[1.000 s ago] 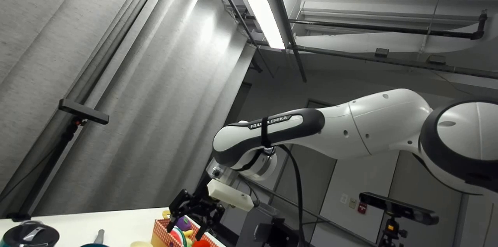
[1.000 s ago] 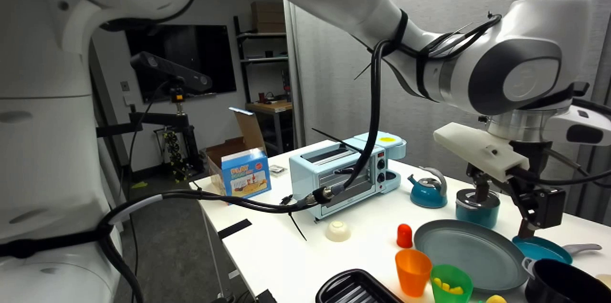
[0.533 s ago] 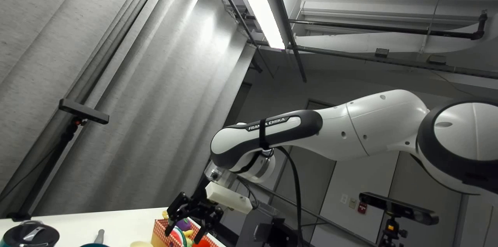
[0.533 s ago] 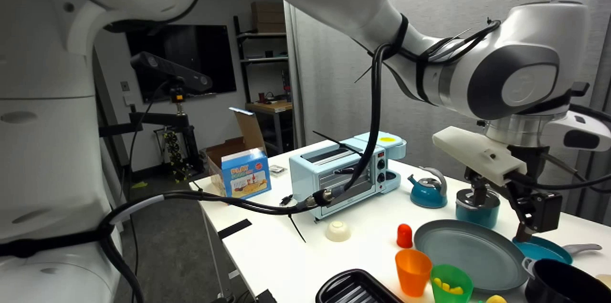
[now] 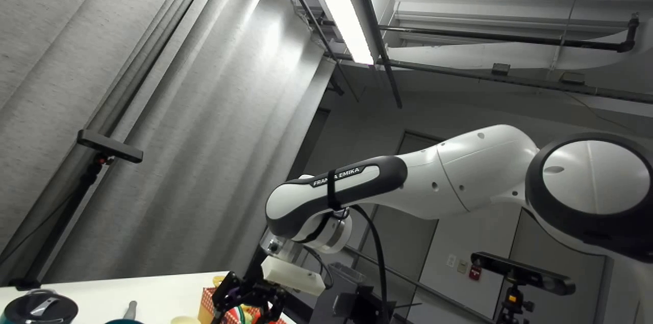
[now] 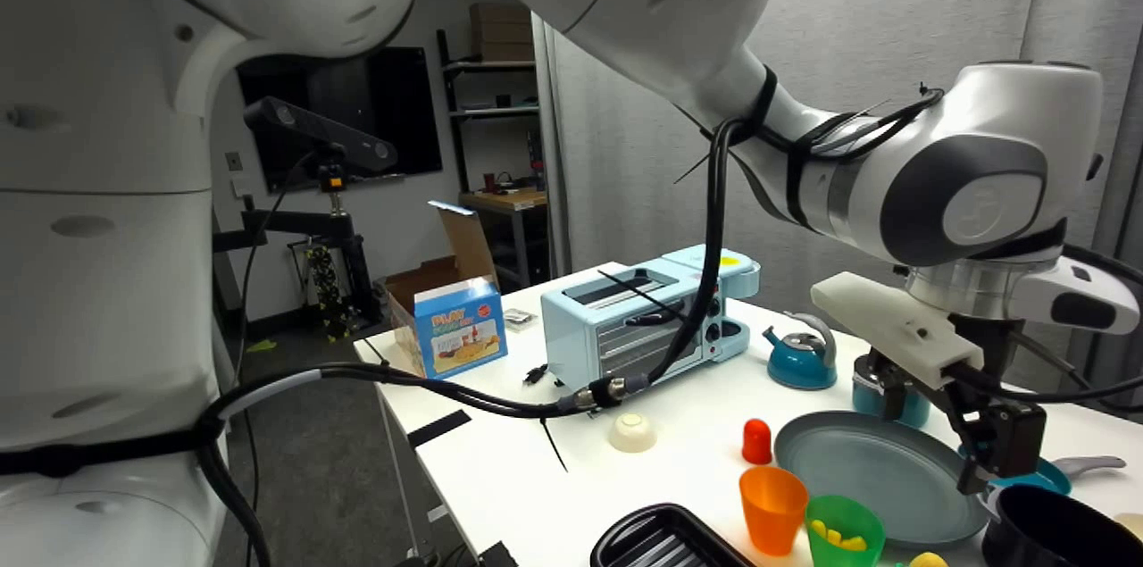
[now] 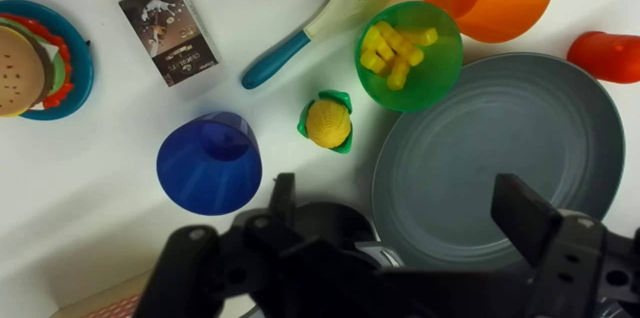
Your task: Pick the yellow and green object and the brown object and out them in the pot
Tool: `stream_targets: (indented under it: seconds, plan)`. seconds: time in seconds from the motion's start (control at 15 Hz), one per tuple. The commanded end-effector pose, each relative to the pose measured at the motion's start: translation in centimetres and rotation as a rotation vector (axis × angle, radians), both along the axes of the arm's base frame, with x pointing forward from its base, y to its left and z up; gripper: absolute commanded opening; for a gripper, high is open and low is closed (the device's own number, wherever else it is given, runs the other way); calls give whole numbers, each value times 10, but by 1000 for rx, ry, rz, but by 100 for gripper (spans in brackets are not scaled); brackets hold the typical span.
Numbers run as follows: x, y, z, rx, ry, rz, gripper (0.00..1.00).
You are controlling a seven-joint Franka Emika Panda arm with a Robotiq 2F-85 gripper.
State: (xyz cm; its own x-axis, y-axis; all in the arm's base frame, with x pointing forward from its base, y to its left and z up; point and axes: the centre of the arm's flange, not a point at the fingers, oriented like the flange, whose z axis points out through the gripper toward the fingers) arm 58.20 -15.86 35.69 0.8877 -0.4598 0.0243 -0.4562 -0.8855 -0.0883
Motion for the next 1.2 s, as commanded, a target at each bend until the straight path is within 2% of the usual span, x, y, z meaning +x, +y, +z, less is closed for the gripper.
stream_targets:
  seconds: [0.0,0.53,1.13]
  plan:
    - [5,-10,-16,-36,4,-6,100]
    - [14,-16,-41,-104,35,38,100]
    - [20,-8,-80,-131,49,65,100]
